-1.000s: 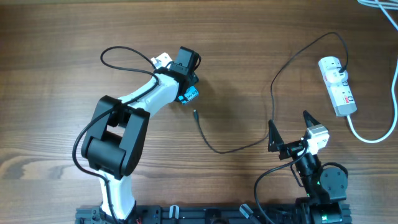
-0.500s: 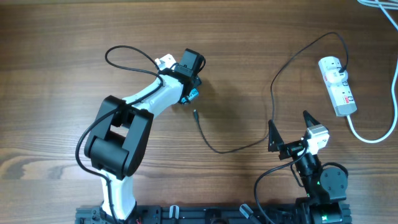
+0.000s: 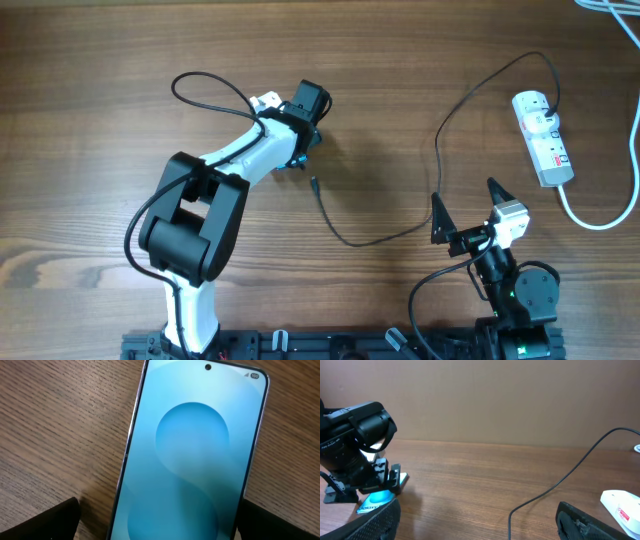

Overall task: Plug charger to phone and switch on socket
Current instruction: 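Lower the left gripper and grasp the phone's bottom edge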

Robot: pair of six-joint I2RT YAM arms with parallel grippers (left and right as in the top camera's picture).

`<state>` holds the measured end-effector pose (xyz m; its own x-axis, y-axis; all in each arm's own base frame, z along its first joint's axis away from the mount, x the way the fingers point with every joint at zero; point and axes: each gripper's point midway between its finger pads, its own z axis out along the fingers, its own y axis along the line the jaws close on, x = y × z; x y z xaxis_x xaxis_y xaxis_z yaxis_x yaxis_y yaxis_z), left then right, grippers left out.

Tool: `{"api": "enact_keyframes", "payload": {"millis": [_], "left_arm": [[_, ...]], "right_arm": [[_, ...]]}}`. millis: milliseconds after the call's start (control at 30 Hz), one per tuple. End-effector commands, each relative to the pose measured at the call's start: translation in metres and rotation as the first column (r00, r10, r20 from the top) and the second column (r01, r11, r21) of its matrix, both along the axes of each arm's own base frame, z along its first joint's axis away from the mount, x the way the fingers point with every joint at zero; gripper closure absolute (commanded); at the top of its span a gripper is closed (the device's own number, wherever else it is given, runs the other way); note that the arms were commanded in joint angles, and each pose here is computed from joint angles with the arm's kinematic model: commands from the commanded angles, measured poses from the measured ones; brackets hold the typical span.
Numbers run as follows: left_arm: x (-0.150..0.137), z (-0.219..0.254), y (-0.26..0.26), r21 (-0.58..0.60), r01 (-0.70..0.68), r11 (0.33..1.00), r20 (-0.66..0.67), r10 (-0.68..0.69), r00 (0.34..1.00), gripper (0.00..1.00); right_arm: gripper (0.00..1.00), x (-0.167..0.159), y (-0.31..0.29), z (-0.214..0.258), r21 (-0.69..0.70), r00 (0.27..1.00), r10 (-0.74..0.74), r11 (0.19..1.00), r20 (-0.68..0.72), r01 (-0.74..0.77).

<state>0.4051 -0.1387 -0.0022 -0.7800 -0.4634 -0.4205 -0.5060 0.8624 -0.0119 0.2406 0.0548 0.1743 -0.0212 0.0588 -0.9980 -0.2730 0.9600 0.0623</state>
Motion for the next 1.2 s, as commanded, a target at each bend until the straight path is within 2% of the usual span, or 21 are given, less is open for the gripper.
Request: {"api": "enact_keyframes", "payload": {"millis": [0, 367, 600, 833, 933, 1067, 1133, 1167], "left_arm": [[-0.041, -0.046, -0.003, -0.043, 0.003, 0.999, -0.198, -0.011, 0.980, 0.00], [-0.012, -0.039, 0.004, -0.017, -0.018, 1.000, -0.069, 0.016, 0.997, 0.00], [-0.006, -0.035, 0.011, 0.025, -0.024, 0.999, -0.035, 0.025, 0.999, 0.00], [-0.018, -0.043, -0.007, -0.077, 0.000, 0.997, -0.108, -0.009, 0.994, 0.00], [-0.011, -0.040, 0.001, -0.046, -0.012, 0.999, -0.078, 0.009, 0.997, 0.16], [-0.007, -0.039, 0.010, -0.025, -0.028, 0.999, -0.065, 0.027, 0.998, 0.22], [-0.010, -0.040, 0.013, -0.022, -0.033, 0.999, -0.079, 0.031, 0.996, 0.36], [-0.012, -0.040, 0.013, -0.022, -0.032, 0.999, -0.092, 0.029, 0.995, 0.39]], "right_arm": [[0.00, 0.001, -0.004, 0.002, -0.007, 1.000, -0.022, 1.000, 0.011, 0.022], [0.00, 0.001, -0.004, 0.002, -0.007, 1.000, -0.022, 1.000, 0.011, 0.022], [0.00, 0.001, -0.004, 0.002, -0.008, 1.000, -0.022, 1.000, 0.011, 0.022], [0.00, 0.001, -0.004, 0.002, -0.007, 1.000, -0.022, 1.000, 0.011, 0.022], [0.00, 0.001, -0.004, 0.002, -0.007, 1.000, -0.022, 1.000, 0.011, 0.022], [0.00, 0.001, -0.004, 0.002, -0.008, 1.000, -0.022, 1.000, 0.011, 0.022], [0.00, 0.001, -0.004, 0.002, -0.007, 1.000, -0.022, 1.000, 0.011, 0.022], [0.00, 0.001, -0.004, 0.002, -0.008, 1.000, -0.022, 1.000, 0.011, 0.022]]}}
